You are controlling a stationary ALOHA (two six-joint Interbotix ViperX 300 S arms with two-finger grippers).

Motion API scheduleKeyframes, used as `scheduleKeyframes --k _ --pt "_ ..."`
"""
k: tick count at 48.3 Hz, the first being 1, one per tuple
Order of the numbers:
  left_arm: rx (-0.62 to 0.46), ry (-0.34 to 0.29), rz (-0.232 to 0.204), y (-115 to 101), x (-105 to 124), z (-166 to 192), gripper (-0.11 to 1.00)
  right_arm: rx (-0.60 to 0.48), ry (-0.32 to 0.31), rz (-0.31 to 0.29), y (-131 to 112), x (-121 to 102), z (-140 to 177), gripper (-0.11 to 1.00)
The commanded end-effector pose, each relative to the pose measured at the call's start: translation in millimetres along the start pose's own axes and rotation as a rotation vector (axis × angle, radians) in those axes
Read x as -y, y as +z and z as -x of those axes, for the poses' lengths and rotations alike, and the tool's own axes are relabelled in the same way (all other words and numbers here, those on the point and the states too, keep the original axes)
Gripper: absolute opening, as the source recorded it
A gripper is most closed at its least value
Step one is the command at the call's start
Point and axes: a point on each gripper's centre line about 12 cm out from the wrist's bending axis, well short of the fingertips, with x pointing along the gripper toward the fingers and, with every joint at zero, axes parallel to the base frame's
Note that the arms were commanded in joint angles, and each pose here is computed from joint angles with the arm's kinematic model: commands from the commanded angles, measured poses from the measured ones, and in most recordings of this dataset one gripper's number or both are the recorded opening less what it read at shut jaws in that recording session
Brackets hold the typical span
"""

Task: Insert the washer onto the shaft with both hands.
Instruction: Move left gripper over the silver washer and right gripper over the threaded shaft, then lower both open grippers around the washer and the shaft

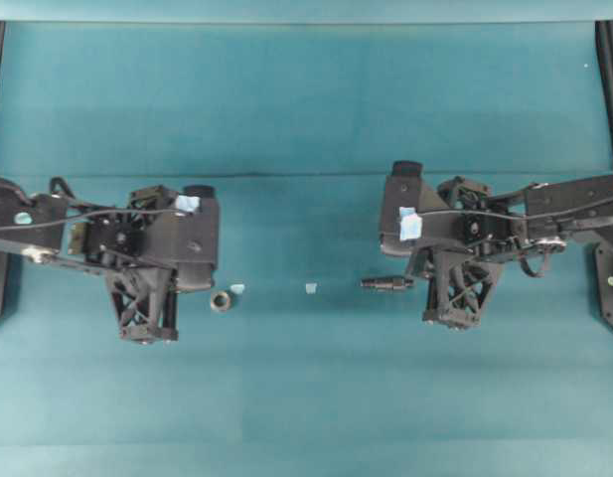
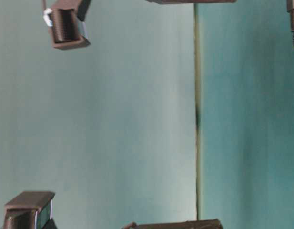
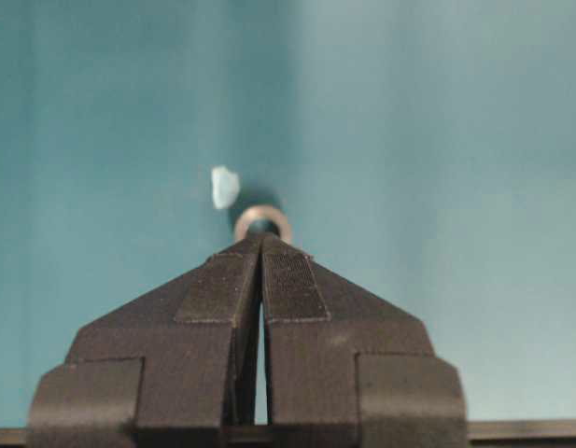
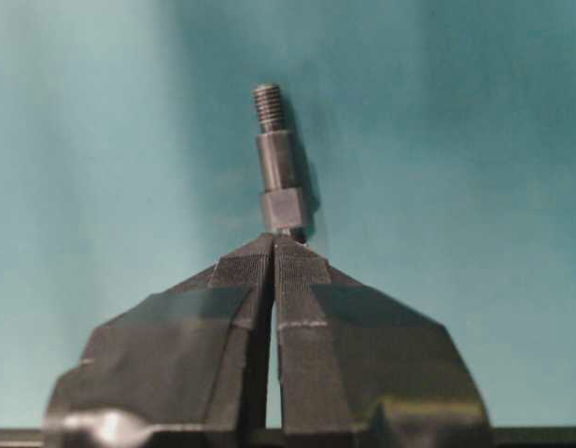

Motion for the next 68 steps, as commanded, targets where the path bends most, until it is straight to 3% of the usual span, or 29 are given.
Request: scheduleKeyframes --k 1,18,28,35,41,49,53,68 --pt "0.009 -0.001 -0.008 7.0 1.1 0.0 0.02 0.015 0.005 0.031 5.2 -3.7 0.7 -0.09" --pt "-0.025 -0.002 -0.055 0.8 2.5 -11.8 0.02 -0.005 0.001 0.100 4.4 -3.9 -5.6 -0.09" --pt "-0.015 -0.003 -0.037 3.1 2.7 -12.7 0.02 -0.003 0.002 0.159 5.5 -4.1 -7.9 -0.06" --pt "-0.025 -0.002 -0.019 -0.5 2.5 -13.9 0.04 -0.011 0.001 0.185 5.9 -4.2 -11.9 0.03" --pt "-0.035 -0.001 -0.008 -3.5 2.4 -16.1 0.26 -0.023 0.000 0.185 5.0 -4.0 -16.3 0.24" --pt "-0.040 -0.003 -0.006 -2.7 3.5 -17.6 0.77 -0.022 0.000 0.184 4.1 -3.8 -19.4 0.72" --pt "-0.041 -0.004 -0.007 -4.1 3.9 -18.2 0.94 -0.015 -0.002 0.178 4.7 -1.9 -19.6 0.91" --pt "-0.026 -0.006 -0.009 -8.0 4.4 -22.5 0.94 0.029 -0.001 0.171 9.4 -1.1 -23.8 0.93"
